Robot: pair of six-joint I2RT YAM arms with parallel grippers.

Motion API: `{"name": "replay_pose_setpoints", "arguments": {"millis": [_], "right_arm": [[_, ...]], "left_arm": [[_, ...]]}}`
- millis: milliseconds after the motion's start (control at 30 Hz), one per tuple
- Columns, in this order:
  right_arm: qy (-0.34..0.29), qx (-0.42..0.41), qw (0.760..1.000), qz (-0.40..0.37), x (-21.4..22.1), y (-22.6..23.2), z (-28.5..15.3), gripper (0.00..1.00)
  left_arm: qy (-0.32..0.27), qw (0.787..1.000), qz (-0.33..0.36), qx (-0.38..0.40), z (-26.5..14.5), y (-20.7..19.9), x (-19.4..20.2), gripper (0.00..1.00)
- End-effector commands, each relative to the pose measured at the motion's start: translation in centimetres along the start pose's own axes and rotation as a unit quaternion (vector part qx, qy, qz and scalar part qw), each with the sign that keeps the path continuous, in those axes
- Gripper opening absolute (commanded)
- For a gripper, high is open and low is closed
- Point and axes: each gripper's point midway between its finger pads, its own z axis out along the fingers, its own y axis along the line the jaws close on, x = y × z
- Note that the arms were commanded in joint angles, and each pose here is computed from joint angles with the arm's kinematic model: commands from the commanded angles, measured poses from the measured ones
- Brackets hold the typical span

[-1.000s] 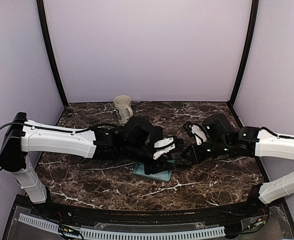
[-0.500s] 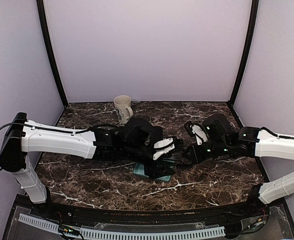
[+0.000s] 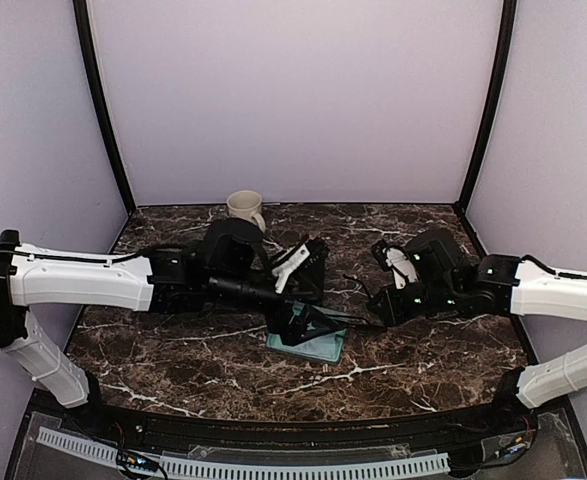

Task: Organize the sunglasses
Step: Adjust the right temple of the sunglasses.

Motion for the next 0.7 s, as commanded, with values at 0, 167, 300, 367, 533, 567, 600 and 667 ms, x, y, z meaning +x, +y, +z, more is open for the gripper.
{"name": "replay_pose_setpoints", "arguments": {"millis": [0,167,300,367,533,567,600,667], "right_arm": [[-0.022,-0.002,1.0,-0.007,-0.5,0.3,-0.2,0.0],[-0.003,-0.025,1.0,-0.012,0.1,1.2,0.2,0.0],[0.007,-0.045,0.999,-0.019,0.4,1.9,0.2,0.0],[0.011,-0.053,0.998,-0.022,0.4,2.2,0.2,0.0],[0.024,-0.064,0.997,-0.027,0.7,2.7,0.5,0.0],[0.024,-0.063,0.997,-0.027,0.6,2.7,0.5,0.0],[0.024,-0.063,0.997,-0.027,0.6,2.6,0.6,0.0],[0.024,-0.063,0.997,-0.028,0.6,2.7,0.6,0.0]], "left_arm": [[-0.043,0.991,-0.111,0.059,-1.7,-0.4,-1.0,0.99],[-0.05,0.994,-0.063,0.08,-2.0,-1.1,-0.1,0.88],[-0.02,0.996,0.01,0.091,-1.9,-1.5,1.3,0.79],[-0.008,0.995,0.034,0.091,-1.7,-1.4,2.0,0.77],[0.017,0.994,0.06,0.092,-0.9,-1.0,3.0,0.67],[0.022,0.993,0.06,0.094,-0.7,-1.0,3.2,0.61],[0.024,0.993,0.061,0.098,-0.6,-1.1,3.1,0.58],[0.024,0.993,0.06,0.103,-0.4,-1.2,3.1,0.55]]}}
